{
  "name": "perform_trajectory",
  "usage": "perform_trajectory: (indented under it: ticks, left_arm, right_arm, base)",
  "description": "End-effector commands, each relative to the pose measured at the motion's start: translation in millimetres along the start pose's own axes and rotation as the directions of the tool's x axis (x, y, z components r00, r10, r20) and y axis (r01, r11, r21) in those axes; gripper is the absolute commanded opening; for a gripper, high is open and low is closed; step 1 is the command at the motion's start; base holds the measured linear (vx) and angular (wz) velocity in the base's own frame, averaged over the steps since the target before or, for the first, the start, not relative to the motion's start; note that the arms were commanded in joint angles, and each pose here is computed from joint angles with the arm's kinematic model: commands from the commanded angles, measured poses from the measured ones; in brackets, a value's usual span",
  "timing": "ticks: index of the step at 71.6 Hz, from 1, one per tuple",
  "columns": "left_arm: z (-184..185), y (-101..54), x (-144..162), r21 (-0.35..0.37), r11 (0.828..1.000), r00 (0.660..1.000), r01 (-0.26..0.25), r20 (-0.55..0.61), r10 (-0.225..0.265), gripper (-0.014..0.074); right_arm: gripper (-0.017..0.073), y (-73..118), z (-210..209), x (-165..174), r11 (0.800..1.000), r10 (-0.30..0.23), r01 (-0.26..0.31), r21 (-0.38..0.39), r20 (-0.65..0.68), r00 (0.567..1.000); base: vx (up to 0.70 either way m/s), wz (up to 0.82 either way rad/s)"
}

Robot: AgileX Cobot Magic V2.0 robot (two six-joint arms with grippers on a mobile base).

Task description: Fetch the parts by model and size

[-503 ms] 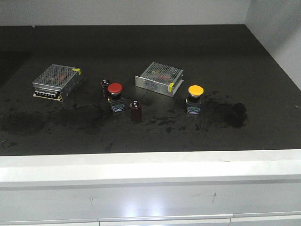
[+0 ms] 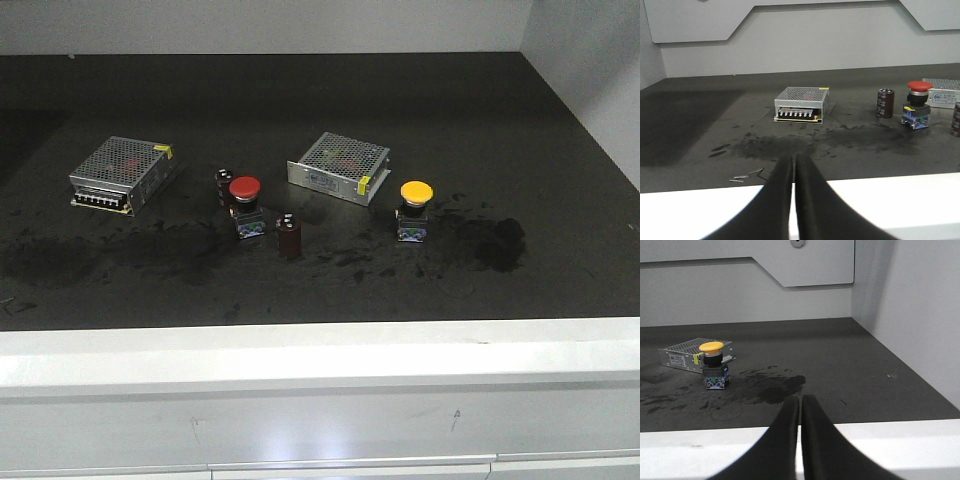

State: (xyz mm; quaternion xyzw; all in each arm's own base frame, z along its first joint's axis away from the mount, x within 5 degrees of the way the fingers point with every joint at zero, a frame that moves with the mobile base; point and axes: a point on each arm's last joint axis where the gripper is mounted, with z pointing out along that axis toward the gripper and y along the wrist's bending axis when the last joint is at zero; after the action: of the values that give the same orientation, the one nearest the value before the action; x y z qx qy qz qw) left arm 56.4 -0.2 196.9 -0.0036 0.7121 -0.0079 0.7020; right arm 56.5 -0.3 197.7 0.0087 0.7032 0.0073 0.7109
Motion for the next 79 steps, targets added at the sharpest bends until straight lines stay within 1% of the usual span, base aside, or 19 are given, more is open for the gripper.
perform_trajectory:
  ticks: [1,29,33,38,46,53,56,58,62,63,65,67,68,69,72,73,74,75,79]
  left_arm:
    - [-1.1,-0.3,-6.5,0.004,1.0,0.996,0.01,0.085,-0.011,0.0001]
    - [-1.3,-0.4,-7.8,0.005,1.0,0.995,0.01,0.095,-0.011,0.0001]
    - [-2.0,-0.7,-13.4,0.009,1.0,0.987,0.01,0.157,-0.011,0.0001]
    - [-4.3,-1.3,-24.0,0.017,1.0,0.963,0.008,0.271,-0.012,0.0001]
    - [-14.1,-2.3,-53.9,0.03,1.0,0.88,0.007,0.474,-0.02,0.0001]
    - [-24.2,-2.9,-87.1,0.03,1.0,0.837,0.0,0.548,-0.017,0.0001]
    - [-26.4,-3.1,-99.7,0.03,1.0,0.829,0.0,0.559,-0.016,0.0001]
    - [-29.7,-3.3,-113.3,0.03,1.0,0.814,-0.001,0.58,-0.017,0.0001]
    - [-30.7,-3.6,-132.7,0.03,1.0,0.804,-0.001,0.595,-0.017,0.0001]
    - [-32.5,-3.7,-141.5,0.03,1.0,0.795,-0.002,0.606,-0.017,0.0001]
    - [-31.8,-3.9,-152.6,0.029,1.0,0.797,-0.001,0.603,-0.017,0.0001]
    - [-28.0,-3.9,-163.1,0.028,1.0,0.814,0.0,0.581,-0.016,0.0001]
    - [-26.0,-3.9,-167.3,0.026,1.0,0.828,0.001,0.561,-0.015,0.0001]
    - [-27.2,-3.9,-173.3,0.025,1.0,0.826,0.001,0.564,-0.015,0.0001]
    - [-19.1,-3.9,-186.5,0.021,1.0,0.862,0.004,0.508,-0.014,0.0001]
    - [-16.3,-3.8,-189.6,0.019,1.0,0.878,0.005,0.479,-0.013,0.0001]
    - [-14.0,-3.8,-193.5,0.018,1.0,0.887,0.005,0.461,-0.013,0.0001]
    - [-14.5,-3.8,-198.5,0.017,1.0,0.887,0.006,0.461,-0.013,0.0001]
    - [-1.6,-3.6,-209.4,0.011,1.0,0.93,0.009,0.368,-0.012,0.0001]
  right_arm:
    - [-0.0005,0.4,-0.5,-5.3,1.0,-0.017,0.018,-0.002,0.074,0.997]
    - [-0.0005,0.4,-0.6,-6.1,1.0,-0.017,0.018,-0.002,0.08,0.997]
    - [-0.0005,0.7,-0.9,-9.2,1.0,-0.022,0.023,-0.003,0.111,0.994]
    - [-0.0005,1.4,-2.3,-17.9,1.0,-0.003,0.005,-0.013,0.205,0.979]
    - [-0.0005,2.1,-8.7,-42.9,0.999,0.033,-0.024,-0.03,0.375,0.926]
    - [-0.0005,2.5,-18.1,-75.6,0.999,0.048,-0.033,-0.039,0.474,0.879]
    - [-0.0005,3.0,-23.4,-95.4,0.999,0.047,-0.03,-0.041,0.516,0.855]
    - [-0.0005,3.4,-26.5,-110.5,0.999,0.048,-0.029,-0.042,0.541,0.84]
    - [-0.0005,3.8,-29.2,-131.9,0.999,0.048,-0.028,-0.044,0.566,0.823]
    - [-0.0005,4.0,-29.5,-138.0,0.999,0.048,-0.028,-0.044,0.571,0.82]
    - [-0.0005,4.3,-27.6,-149.4,0.999,0.046,-0.026,-0.043,0.57,0.821]
    - [-0.0005,4.6,-27.8,-163.8,0.999,0.045,-0.024,-0.043,0.579,0.814]
    - [-0.0005,4.6,-27.1,-166.1,0.999,0.045,-0.025,-0.043,0.574,0.818]
    - [-0.0005,4.7,-23.5,-170.5,0.999,0.044,-0.026,-0.041,0.558,0.828]
    - [-0.0005,4.9,-20.6,-184.8,0.999,0.044,-0.027,-0.04,0.546,0.836]
    - [-0.0005,4.9,-18.5,-188.9,0.999,0.045,-0.028,-0.039,0.535,0.844]
    - [-0.0005,4.9,-13.8,-191.8,0.999,0.044,-0.03,-0.036,0.508,0.86]
    - [-0.0005,4.9,-11.5,-195.4,0.999,0.045,-0.032,-0.036,0.494,0.868]
    - [-0.0005,5.1,-2.7,-210.0,0.999,0.046,-0.036,-0.031,0.434,0.9]
  base:
    - [0.0,0.0]
    - [0.0,0.0]
    - [0.0,0.0]
    - [0.0,0.0]
    - [0.0,0.0]
    - [0.0,0.0]
    - [0.0,0.0]
    - [0.0,-0.01]
    - [0.0,0.0]
    - [0.0,0.0]
    - [0.0,0.0]
    - [0.0,0.0]
    - [0.0,0.0]
    - [0.0,0.0]
    - [0.0,0.0]
    - [0.0,0.0]
    - [0.0,0.0]
    - [0.0,0.0]
    - [0.0,0.0]
